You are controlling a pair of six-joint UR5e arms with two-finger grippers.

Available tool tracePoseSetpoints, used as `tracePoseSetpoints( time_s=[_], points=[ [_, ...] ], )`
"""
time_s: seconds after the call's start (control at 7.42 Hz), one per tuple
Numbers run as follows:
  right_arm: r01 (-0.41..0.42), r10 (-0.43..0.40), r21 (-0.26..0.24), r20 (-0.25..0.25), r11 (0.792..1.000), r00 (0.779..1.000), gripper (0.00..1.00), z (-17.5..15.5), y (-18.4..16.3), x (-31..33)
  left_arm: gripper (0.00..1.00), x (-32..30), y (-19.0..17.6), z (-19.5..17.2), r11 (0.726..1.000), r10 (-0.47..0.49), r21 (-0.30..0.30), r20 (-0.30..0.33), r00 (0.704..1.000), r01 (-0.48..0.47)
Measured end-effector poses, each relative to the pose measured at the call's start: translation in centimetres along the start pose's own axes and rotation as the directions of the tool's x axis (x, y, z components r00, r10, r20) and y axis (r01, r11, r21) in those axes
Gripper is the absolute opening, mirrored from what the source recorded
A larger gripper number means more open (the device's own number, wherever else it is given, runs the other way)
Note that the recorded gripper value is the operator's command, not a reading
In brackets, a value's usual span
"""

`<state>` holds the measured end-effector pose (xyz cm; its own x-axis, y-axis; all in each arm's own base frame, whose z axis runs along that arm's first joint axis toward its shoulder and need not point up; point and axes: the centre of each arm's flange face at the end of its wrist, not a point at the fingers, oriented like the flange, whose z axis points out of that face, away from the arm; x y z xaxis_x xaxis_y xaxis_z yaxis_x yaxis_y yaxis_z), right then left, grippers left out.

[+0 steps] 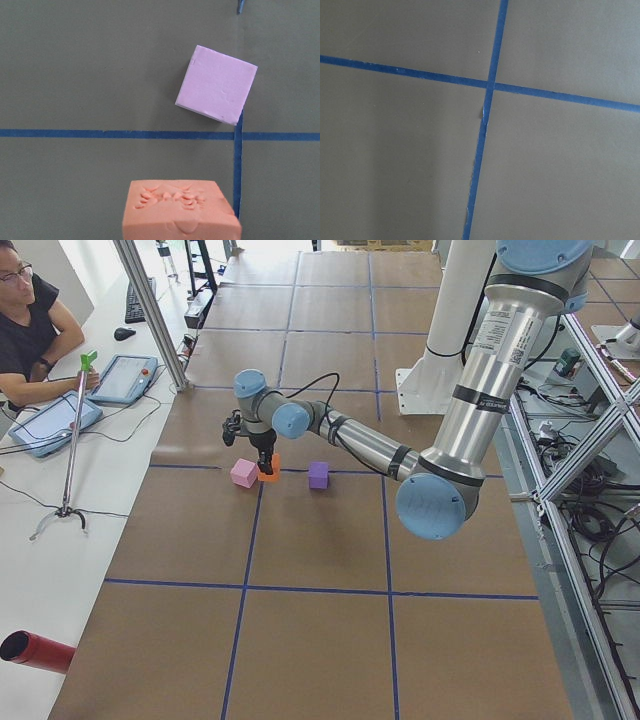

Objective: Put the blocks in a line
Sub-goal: 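Carry the orange cube with the left gripper toward the pink cube, then lower the orange cube between the pink and purple cubes, open left gripper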

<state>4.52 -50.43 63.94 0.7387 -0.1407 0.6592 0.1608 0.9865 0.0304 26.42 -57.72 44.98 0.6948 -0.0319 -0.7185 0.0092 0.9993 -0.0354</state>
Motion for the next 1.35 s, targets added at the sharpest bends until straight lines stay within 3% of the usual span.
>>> tracePoseSetpoints(
  time_s=[0.54, 1.35],
  points=[
    [-0.001, 0.001, 0.0, 0.0, 1.0, 1.0, 1.0, 0.0, 0.0, 0.0, 0.12, 3.9, -0.1, 5.2, 0.999, 0.008, -0.044, -0.012, 1.0, -0.009],
    [-0.001, 0.001, 0.0, 0.0, 1.0, 1.0, 1.0, 0.0, 0.0, 0.0, 0.13, 3.6, 1.0, 6.8, 0.998, 0.015, -0.064, -0.006, 1.0, -0.016]
  ],
)
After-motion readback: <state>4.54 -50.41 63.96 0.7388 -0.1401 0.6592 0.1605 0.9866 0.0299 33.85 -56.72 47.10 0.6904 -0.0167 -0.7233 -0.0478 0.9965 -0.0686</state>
